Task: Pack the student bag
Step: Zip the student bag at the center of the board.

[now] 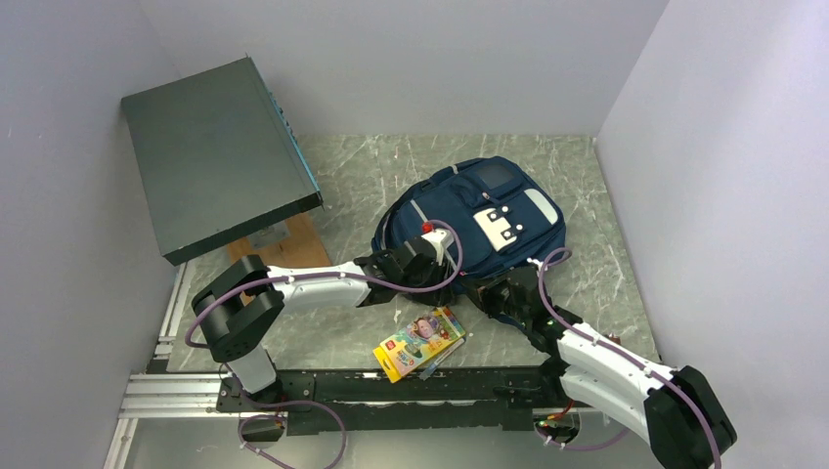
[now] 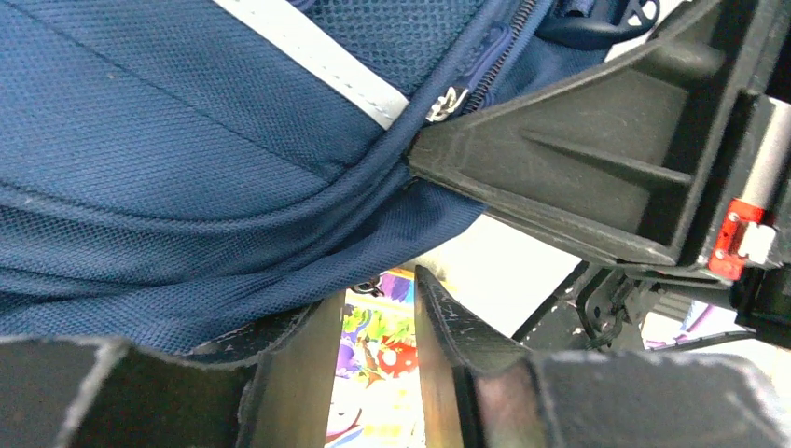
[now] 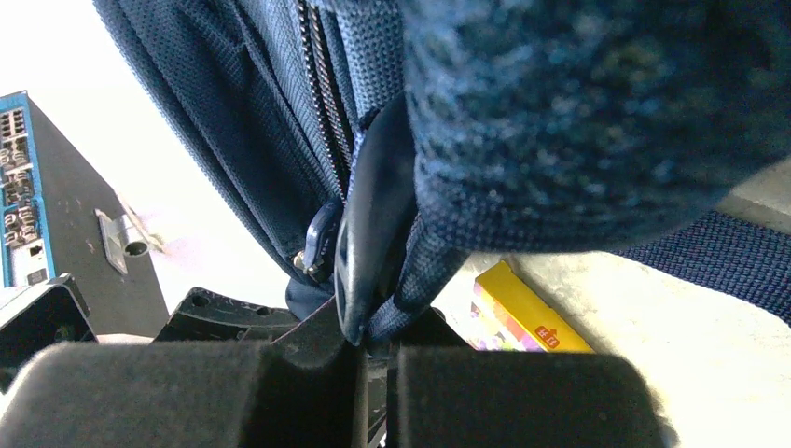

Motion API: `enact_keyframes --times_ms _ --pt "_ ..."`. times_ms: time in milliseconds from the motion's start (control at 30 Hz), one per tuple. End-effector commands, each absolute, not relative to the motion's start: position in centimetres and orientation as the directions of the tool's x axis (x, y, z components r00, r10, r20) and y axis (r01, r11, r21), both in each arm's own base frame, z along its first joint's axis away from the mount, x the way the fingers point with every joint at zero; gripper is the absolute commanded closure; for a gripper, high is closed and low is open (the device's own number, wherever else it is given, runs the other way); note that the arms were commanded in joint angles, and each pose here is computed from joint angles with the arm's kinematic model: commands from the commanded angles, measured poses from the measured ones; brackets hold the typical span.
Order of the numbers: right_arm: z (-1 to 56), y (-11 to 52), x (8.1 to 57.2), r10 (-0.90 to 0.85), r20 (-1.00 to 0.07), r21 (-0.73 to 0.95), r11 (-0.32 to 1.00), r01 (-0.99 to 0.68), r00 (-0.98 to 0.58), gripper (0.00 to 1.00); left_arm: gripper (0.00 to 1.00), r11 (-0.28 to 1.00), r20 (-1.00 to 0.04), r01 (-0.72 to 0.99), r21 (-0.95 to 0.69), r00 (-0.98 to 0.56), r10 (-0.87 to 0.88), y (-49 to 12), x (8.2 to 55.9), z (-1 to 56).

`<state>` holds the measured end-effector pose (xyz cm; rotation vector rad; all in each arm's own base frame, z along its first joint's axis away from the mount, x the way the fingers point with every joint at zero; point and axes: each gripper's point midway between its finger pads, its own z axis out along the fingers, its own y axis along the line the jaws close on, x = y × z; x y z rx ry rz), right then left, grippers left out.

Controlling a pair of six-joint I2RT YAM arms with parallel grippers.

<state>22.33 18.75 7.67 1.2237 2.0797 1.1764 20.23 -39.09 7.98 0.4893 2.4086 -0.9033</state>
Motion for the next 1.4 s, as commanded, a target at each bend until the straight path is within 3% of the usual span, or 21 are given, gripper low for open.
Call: enact_keyframes --times_ms 0,200,367,533,700,800,1033,1167,1367 --pt "11.9 20.9 22.4 0.829 0.081 0.896 0.183 0.405 -0.553 1.0 0.62 0.799 -0.669 0.421 -0.429 -0.742 0.033 -38.2 24.5 9.4" --pt "11.8 20.9 22.0 0.834 0.078 0.896 0.182 0.406 -0.546 1.0 0.73 0.863 -0.688 0.367 -0.347 -0.725 0.032 -36.2 25.5 8.3" --pt "11.6 20.0 21.8 0.853 0.05 0.905 0.181 0.385 -0.52 1.0 1.0 0.892 -0.715 0.354 -0.281 -0.697 0.052 -34.2 26.1 7.9" --pt "10.8 16.8 21.8 0.889 -0.089 0.887 0.275 0.37 -0.449 1.0 1.0 0.93 -0.735 0.312 -0.192 -0.674 0.074 -30.3 26.1 7.2" --pt "12.6 10.9 23.0 0.857 -0.371 0.819 0.483 0.31 -0.356 1.0 1.0 0.984 -0.722 0.176 -0.027 -0.684 0.103 -23.8 26.0 5.5" --pt "14.2 8.6 24.2 0.797 -0.481 0.764 0.585 0.272 -0.365 1.0 1.0 0.985 -0.7 0.166 0.039 -0.699 0.145 -22.1 25.9 4.8" --pt "14.8 8.9 27.8 0.589 -0.542 0.667 0.735 0.119 -0.599 1.0 1.0 0.939 -0.703 0.326 -0.106 -0.692 0.161 -26.2 25.3 5.8" --pt "15.0 8.4 29.3 0.39 -0.604 0.527 0.85 0.018 -0.695 0.99 1.0 0.823 -0.729 0.507 -0.258 -0.661 0.179 -31.1 24.2 8.5" --pt "13.1 7.8 29.0 0.218 -0.583 0.33 0.944 0.017 -0.783 0.57 1.0 0.511 -0.698 0.673 -0.534 -0.693 0.184 -38.4 20.0 12.9"
